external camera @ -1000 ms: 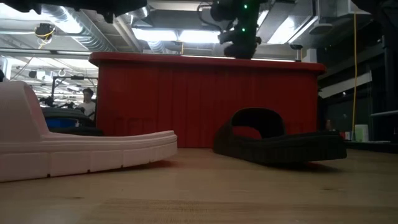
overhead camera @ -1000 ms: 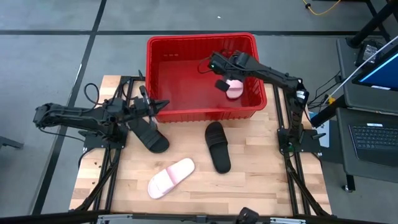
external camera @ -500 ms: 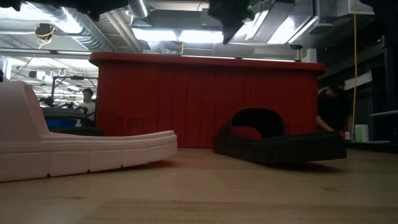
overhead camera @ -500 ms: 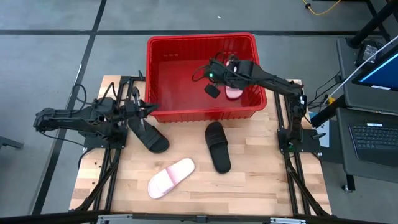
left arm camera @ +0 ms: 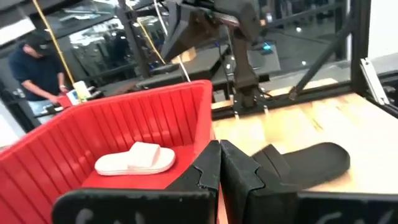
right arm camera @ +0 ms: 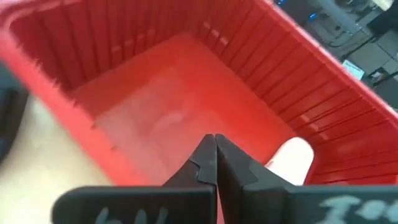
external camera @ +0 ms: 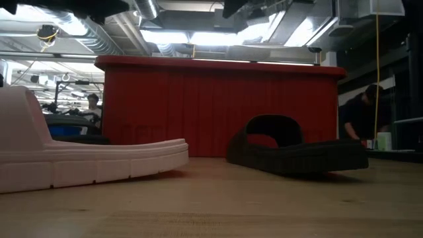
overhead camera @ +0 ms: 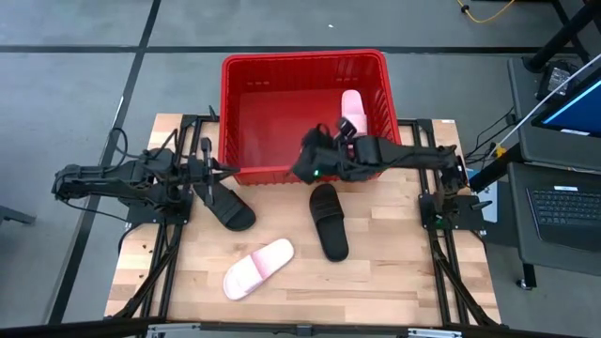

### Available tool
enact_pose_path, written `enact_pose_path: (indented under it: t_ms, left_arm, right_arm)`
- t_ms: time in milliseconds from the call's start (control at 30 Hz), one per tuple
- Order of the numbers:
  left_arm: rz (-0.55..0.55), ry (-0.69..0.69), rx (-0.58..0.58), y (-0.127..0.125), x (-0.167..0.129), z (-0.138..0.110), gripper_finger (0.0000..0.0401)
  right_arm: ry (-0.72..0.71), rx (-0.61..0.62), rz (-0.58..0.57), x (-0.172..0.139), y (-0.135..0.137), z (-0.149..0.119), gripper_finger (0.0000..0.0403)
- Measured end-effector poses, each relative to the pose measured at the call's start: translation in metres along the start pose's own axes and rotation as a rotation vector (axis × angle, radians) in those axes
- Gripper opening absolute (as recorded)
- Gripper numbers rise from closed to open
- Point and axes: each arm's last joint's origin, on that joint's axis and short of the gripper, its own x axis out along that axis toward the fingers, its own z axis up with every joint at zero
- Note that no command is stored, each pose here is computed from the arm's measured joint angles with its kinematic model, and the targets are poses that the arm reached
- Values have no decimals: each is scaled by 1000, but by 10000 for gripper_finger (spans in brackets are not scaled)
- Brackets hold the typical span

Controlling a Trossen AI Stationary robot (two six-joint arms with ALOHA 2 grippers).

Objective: Pick and place slides into bin
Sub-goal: Put the pink slipper into the red bin

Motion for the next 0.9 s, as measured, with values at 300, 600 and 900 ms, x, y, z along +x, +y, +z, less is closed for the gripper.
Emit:
enact_pose_path:
  t_ms: [300, 600, 900]
  left_arm:
    - [-117, 39, -5, -15, 11, -3, 2]
    - [-127, 92, 142, -54, 35, 13, 2]
    - [-140, 302, 200, -94, 47, 46, 2]
  right_arm:
    - [80, -143, 36, -11, 42, -51, 0]
    - [-51, -41, 171, -66, 35, -97, 0]
    - [-183, 38, 311, -63, 16, -138, 0]
